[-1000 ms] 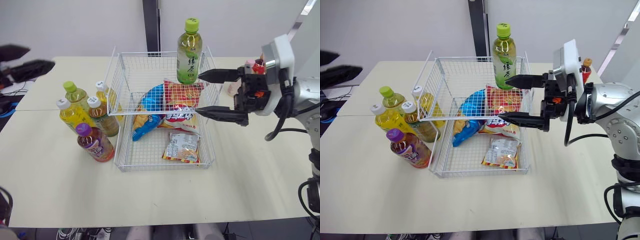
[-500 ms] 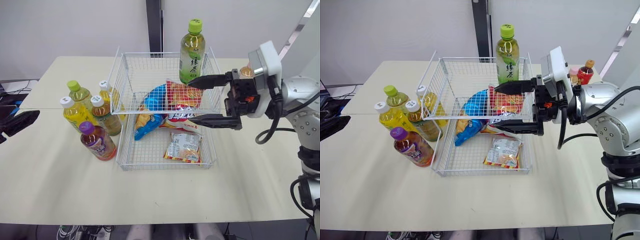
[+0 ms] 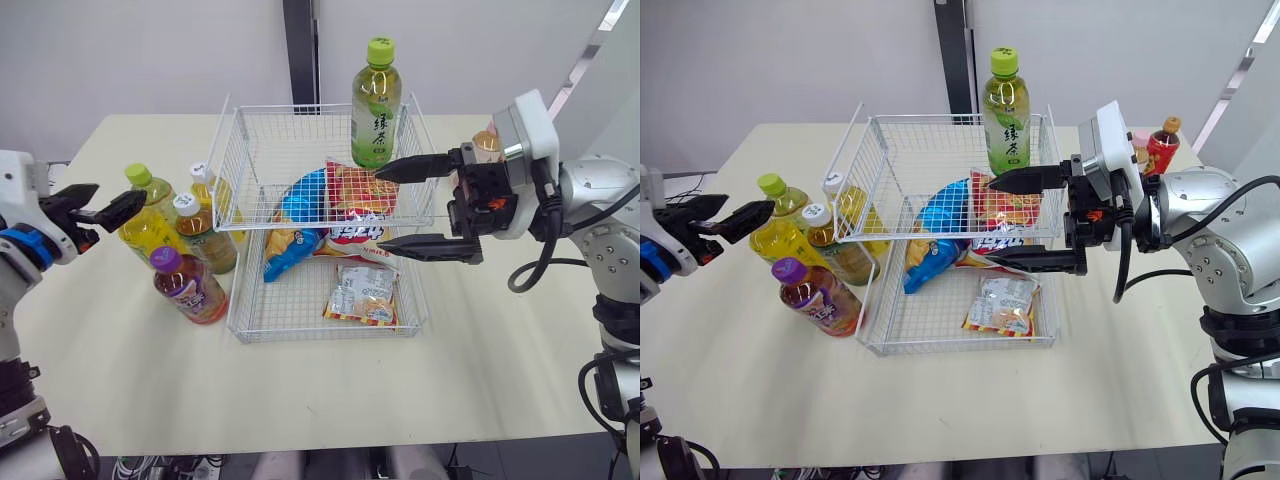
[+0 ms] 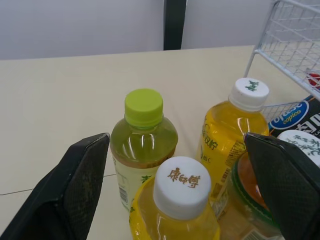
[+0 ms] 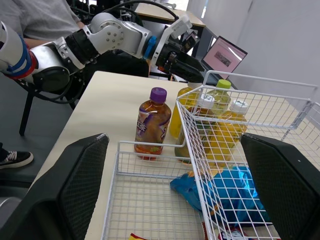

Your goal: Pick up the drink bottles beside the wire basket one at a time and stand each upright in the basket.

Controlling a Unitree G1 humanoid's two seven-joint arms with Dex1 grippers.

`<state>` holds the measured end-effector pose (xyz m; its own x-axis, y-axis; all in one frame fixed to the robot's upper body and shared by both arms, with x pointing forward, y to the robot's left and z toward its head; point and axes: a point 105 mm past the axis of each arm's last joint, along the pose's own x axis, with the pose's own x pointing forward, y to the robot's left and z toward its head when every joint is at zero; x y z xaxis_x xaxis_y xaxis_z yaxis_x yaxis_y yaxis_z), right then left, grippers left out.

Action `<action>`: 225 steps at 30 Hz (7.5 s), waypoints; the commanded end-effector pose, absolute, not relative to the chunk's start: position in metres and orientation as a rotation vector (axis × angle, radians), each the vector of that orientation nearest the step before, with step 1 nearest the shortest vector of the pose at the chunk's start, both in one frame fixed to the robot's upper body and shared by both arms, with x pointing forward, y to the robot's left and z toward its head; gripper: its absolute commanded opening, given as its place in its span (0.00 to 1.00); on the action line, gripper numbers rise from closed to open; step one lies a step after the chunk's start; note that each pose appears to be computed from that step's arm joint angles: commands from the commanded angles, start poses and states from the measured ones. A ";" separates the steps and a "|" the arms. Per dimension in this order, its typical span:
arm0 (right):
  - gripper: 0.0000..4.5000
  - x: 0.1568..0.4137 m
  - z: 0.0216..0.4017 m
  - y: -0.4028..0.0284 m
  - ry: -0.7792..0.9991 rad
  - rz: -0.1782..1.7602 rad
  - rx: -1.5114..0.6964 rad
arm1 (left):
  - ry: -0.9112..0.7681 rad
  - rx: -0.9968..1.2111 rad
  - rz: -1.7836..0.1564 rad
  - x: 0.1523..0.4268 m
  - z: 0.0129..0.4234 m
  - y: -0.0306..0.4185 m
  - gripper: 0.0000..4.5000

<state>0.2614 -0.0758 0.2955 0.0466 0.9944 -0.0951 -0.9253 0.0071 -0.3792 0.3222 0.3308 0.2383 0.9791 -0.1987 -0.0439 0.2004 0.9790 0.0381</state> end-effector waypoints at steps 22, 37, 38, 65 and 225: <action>1.00 0.253 0.300 -0.082 -0.270 1.498 -0.420 | 0.072 0.080 -0.193 0.330 0.231 0.330 0.31; 1.00 0.257 0.322 -0.104 -0.273 1.368 -0.432 | -0.061 0.164 -0.434 0.265 0.359 0.317 0.31; 1.00 0.257 0.322 -0.104 -0.271 1.362 -0.431 | -0.080 0.167 -0.450 0.264 0.373 0.316 0.31; 1.00 0.263 0.314 -0.126 -0.286 1.082 -0.389 | -0.122 0.254 -1.018 0.382 0.439 0.114 0.31; 1.00 0.266 0.308 -0.089 -0.330 1.137 -0.393 | -0.152 0.186 -0.776 0.383 0.453 0.184 0.30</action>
<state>0.2720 -0.0854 0.2950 0.3778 0.9259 0.0012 -0.8398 0.3433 -0.4206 0.3924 0.1855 0.4330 0.7160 -0.6980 0.0103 0.6879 0.7081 0.1593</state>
